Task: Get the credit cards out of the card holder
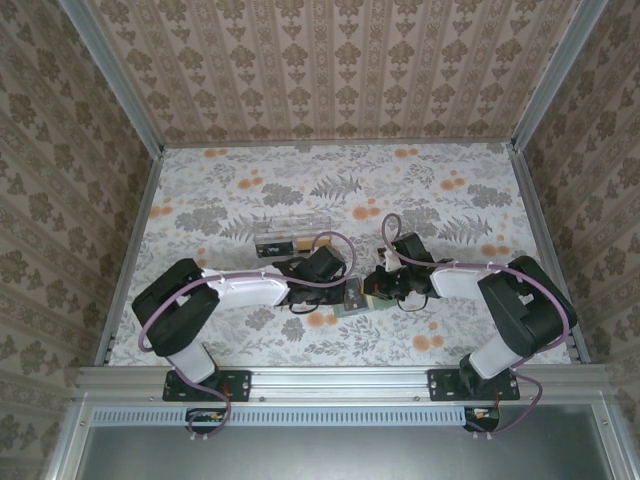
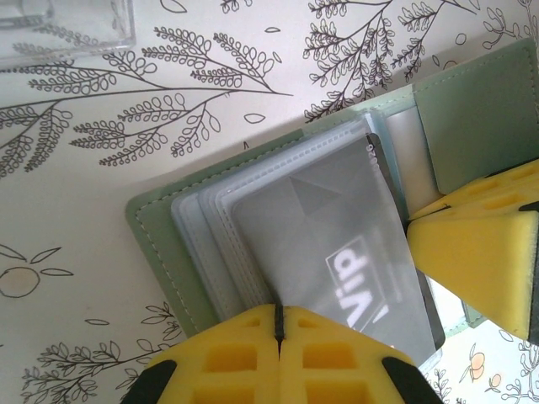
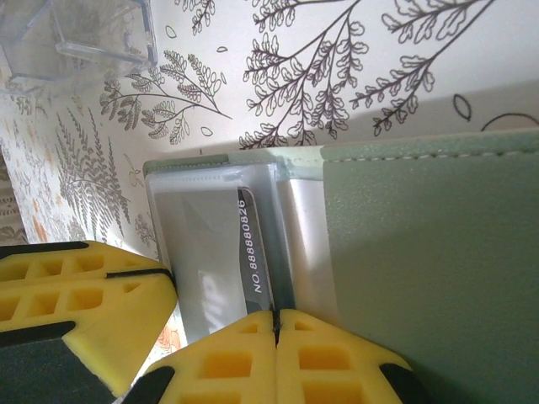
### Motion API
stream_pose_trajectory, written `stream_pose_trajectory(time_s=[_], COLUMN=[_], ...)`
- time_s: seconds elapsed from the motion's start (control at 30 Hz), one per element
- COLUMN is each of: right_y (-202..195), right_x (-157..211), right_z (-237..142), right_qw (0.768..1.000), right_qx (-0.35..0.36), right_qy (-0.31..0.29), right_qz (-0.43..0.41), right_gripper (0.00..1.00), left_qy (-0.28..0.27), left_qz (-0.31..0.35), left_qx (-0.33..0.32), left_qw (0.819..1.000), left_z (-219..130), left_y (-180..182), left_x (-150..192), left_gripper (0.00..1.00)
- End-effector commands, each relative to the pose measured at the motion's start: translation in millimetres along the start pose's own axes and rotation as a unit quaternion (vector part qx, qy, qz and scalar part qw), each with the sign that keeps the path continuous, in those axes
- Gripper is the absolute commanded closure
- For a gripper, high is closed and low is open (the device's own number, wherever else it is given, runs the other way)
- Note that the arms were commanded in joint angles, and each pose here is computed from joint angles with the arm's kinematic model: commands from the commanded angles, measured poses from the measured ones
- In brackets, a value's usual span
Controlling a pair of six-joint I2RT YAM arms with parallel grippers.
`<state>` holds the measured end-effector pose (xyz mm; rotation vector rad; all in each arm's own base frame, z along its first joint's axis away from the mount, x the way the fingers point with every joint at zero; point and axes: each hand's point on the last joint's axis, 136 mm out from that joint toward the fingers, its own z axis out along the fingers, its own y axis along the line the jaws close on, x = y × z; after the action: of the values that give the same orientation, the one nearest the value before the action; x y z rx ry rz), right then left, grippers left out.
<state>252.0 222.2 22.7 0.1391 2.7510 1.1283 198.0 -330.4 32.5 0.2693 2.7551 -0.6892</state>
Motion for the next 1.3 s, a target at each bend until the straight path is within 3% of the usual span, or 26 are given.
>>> stream_pose_trajectory(time_s=[0.0, 0.63, 0.87, 1.0, 1.03, 1.07, 1.27], right_y=[-9.8, -16.1, -10.2, -10.1, -10.3, -10.9, -13.6], right_x=[3.1, -4.6, -2.9, -3.8, -3.7, -4.0, -4.4], right_z=[-2.2, -16.5, -15.3, -16.5, -16.7, -16.8, -14.7], right_qw=[1.0, 0.999, 0.999, 0.999, 0.999, 0.999, 0.999], right_qx=[0.001, -0.011, -0.027, -0.025, -0.024, -0.022, -0.018], right_qy=[0.001, -0.021, -0.014, -0.017, -0.018, -0.019, -0.017], right_qz=[0.021, 0.034, 0.028, 0.024, 0.023, 0.022, 0.021], right_gripper=[1.0, 1.0, 1.0, 0.8, 0.76, 0.74, 0.71], left_qy=[0.029, 0.021, -0.001, -0.007, -0.009, -0.012, -0.011], left_qz=[-0.003, 0.015, 0.05, 0.059, 0.06, 0.059, 0.067], left_qx=[-0.039, -0.046, -0.033, -0.025, -0.024, -0.026, -0.02], left_qw=[0.999, 0.999, 0.998, 0.998, 0.998, 0.998, 0.998], left_z=[6.7, -3.0, -21.7, -24.1, -24.0, -24.5, -17.1], left_y=[16.6, 18.4, -8.4, -18.8, -20.2, -20.5, -24.6], left_x=[16.2, 12.1, -2.2, -6.9, -8.4, -10.1, -13.0], left_gripper=[1.0, 1.0, 0.91, 0.9, 0.95, 0.99, 0.98])
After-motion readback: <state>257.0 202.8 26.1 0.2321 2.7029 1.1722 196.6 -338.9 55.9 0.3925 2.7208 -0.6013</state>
